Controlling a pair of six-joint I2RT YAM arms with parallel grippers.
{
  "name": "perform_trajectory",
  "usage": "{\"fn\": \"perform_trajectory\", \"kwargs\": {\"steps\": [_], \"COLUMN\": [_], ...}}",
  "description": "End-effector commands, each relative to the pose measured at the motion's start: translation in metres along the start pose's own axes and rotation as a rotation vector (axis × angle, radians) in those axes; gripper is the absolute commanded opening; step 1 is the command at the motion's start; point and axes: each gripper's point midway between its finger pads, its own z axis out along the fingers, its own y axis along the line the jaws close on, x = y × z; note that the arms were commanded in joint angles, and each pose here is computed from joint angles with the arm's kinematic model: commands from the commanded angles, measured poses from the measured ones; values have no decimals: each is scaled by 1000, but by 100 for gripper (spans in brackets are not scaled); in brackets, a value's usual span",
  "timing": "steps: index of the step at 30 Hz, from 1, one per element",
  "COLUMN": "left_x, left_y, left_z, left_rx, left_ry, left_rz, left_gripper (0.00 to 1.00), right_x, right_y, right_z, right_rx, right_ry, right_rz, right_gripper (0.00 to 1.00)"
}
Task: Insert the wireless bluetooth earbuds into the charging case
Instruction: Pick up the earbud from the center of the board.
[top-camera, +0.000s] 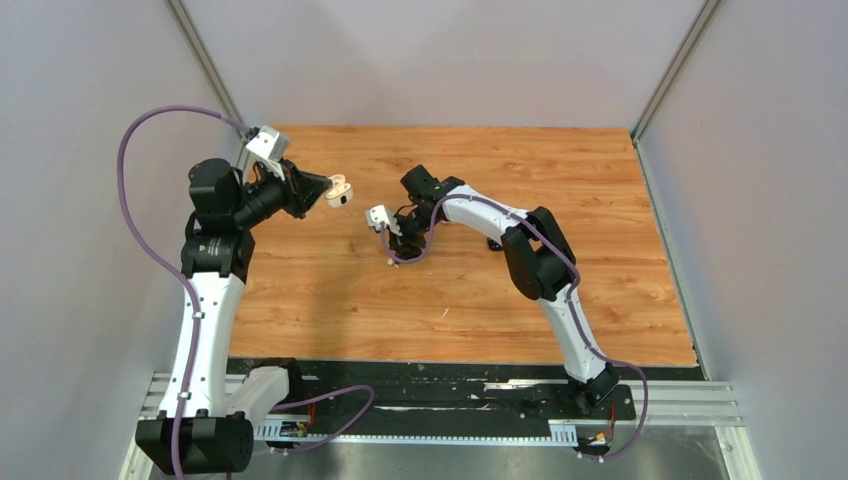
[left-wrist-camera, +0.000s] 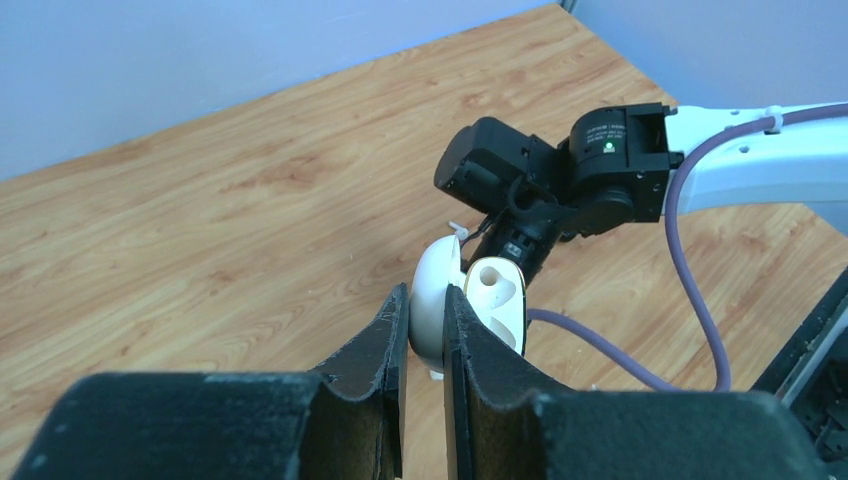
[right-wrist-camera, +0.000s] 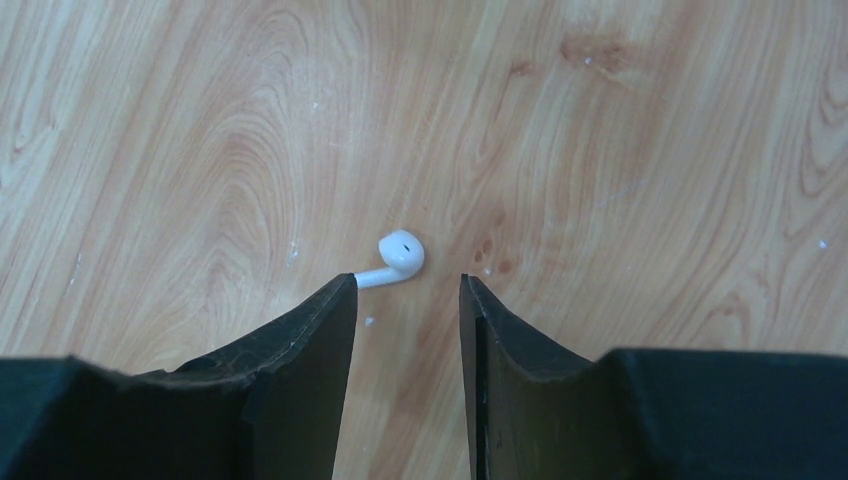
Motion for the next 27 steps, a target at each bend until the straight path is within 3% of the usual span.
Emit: {"fn": "perform_trajectory", "kwargs": {"steps": [1, 27], "left_x": [-17, -14], "left_y": [-6, -4], "left_z": [-1, 4], "left_rx": [24, 38], "left_ry": [-47, -45], "left_rz": [14, -8], "left_gripper": [0, 0], "right_x": [-17, 4], "right_y": [-1, -2], "right_z": [13, 28], "right_rx": [-22, -21], "right_ry": [-22, 65], "right_rz": [-73, -83], "right_gripper": [41, 29]}}
